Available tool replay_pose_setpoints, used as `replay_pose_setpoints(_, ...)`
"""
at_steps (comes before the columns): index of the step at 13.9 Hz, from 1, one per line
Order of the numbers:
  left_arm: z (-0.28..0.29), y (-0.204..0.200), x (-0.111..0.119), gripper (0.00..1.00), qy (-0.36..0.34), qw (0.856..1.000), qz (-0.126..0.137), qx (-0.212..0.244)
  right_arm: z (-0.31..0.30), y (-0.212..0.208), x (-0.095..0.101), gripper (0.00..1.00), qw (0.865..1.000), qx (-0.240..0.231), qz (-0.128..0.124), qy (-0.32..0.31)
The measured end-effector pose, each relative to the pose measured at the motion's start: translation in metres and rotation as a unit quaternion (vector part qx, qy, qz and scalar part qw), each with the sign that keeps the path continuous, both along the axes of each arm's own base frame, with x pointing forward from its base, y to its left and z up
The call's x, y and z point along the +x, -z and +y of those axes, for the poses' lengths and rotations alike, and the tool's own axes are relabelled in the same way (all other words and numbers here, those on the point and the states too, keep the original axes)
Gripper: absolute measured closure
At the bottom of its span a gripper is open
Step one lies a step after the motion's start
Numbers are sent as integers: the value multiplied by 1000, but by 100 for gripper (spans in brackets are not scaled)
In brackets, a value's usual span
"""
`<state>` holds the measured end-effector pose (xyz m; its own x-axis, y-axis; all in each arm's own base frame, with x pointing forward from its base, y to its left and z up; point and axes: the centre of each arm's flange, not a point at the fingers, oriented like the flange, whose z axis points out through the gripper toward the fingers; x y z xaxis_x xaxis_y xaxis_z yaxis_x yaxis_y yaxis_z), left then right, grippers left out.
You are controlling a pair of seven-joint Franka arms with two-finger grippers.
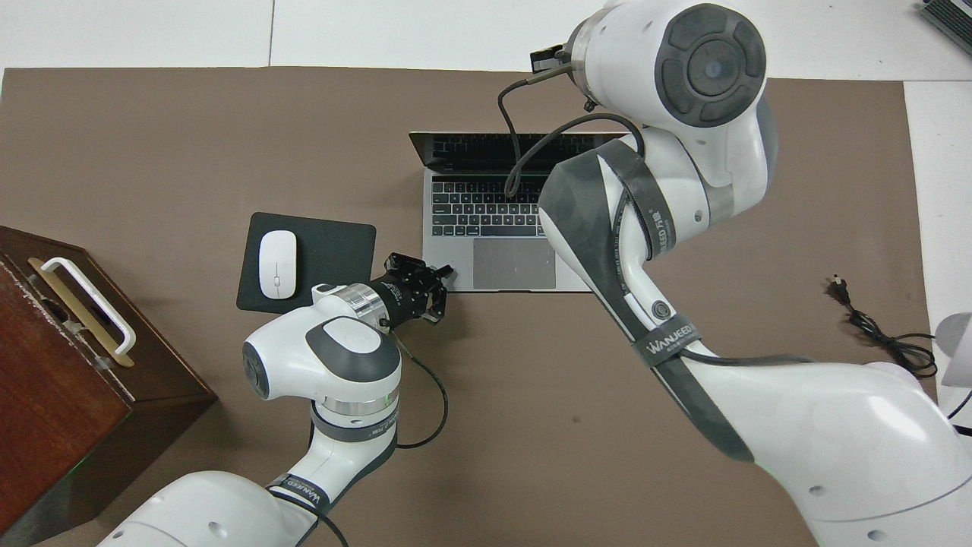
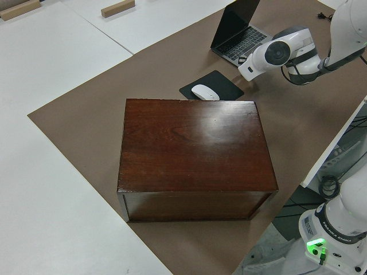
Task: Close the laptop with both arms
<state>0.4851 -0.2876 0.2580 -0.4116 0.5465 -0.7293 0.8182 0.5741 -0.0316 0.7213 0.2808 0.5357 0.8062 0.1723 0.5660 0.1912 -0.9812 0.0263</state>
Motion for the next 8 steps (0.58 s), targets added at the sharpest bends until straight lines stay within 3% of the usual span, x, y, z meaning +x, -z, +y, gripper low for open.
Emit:
replay_pose_setpoints(4, 0, 0, 0, 99, 3, 1000, -3, 2, 14, 21, 4, 99, 1000, 16, 0, -1)
replay_pose_setpoints(8, 0, 0, 0, 99, 4, 1000, -4, 2, 23, 44, 6, 99, 999, 45, 26, 1)
